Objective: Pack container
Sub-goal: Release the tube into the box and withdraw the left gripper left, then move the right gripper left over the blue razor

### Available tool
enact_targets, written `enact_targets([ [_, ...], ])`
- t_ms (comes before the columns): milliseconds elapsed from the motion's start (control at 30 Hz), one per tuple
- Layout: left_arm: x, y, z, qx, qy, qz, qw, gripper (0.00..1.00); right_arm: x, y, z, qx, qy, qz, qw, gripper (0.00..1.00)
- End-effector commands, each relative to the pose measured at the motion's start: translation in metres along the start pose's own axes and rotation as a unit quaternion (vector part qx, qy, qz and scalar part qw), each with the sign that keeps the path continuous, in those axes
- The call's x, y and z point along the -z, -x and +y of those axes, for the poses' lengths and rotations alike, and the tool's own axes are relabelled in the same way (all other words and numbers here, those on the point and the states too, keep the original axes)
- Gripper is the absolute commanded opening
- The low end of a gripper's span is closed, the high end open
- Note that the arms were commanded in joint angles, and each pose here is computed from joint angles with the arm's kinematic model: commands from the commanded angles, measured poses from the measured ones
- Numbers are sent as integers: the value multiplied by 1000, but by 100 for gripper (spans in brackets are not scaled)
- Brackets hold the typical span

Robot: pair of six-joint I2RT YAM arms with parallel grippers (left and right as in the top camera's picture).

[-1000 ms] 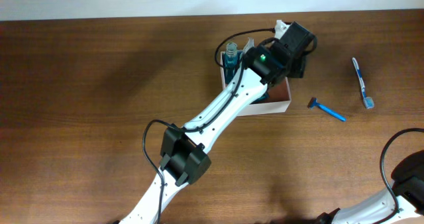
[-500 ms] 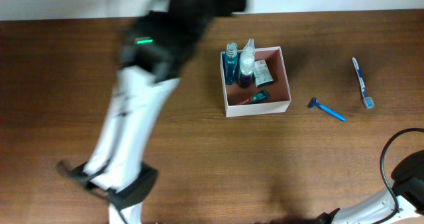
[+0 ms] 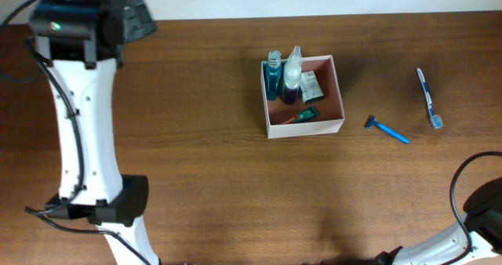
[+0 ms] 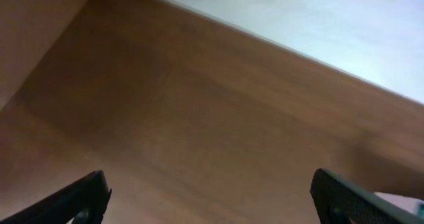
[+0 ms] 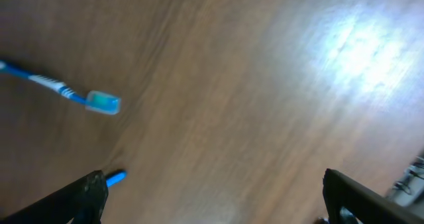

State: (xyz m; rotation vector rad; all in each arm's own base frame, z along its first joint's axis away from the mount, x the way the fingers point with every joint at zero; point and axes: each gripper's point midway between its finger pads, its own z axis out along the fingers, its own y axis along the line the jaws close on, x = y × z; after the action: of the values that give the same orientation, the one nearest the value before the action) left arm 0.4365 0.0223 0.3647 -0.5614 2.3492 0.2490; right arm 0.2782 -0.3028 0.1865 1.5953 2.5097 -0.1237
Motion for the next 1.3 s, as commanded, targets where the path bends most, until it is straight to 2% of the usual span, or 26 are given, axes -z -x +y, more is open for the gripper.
enact_targets([
  [0, -29, -12, 10, 17, 13, 49, 999, 99, 4, -4, 13, -7, 41, 9, 999, 99],
  [67, -43, -17, 13, 16, 21, 68, 997, 99, 4, -2, 16, -7, 48, 5, 999, 99],
  [233, -79, -35, 9, 3, 40, 114, 993, 99, 12, -16, 49, -5, 148, 44, 988, 99],
  [400, -111, -53, -3, -7, 39, 156, 987, 99, 16, -32, 56, -10, 171, 80, 982, 99],
  [500, -128, -64, -9, -12, 39, 178, 983, 99, 17, -49, 50, -98, 148, 128, 976, 100],
  [700, -142, -73, -11, -18, 46, 194, 980, 99, 22, -80, 45, -265, 82, 204, 939, 100],
  [900, -142, -73, -11, -18, 46, 194, 980, 99, 23, -89, 74, -372, 58, 211, 902, 99],
  [1033, -142, -73, -11, -18, 46, 194, 980, 99, 19, -66, 105, -345, 110, 158, 919, 99],
  [1167, -142, -73, -11, -18, 46, 194, 980, 99, 17, -70, 114, -335, 103, 149, 924, 99],
  [1267, -142, -73, -11, -18, 46, 194, 980, 100, 9, -78, 116, -370, 64, 139, 916, 99],
])
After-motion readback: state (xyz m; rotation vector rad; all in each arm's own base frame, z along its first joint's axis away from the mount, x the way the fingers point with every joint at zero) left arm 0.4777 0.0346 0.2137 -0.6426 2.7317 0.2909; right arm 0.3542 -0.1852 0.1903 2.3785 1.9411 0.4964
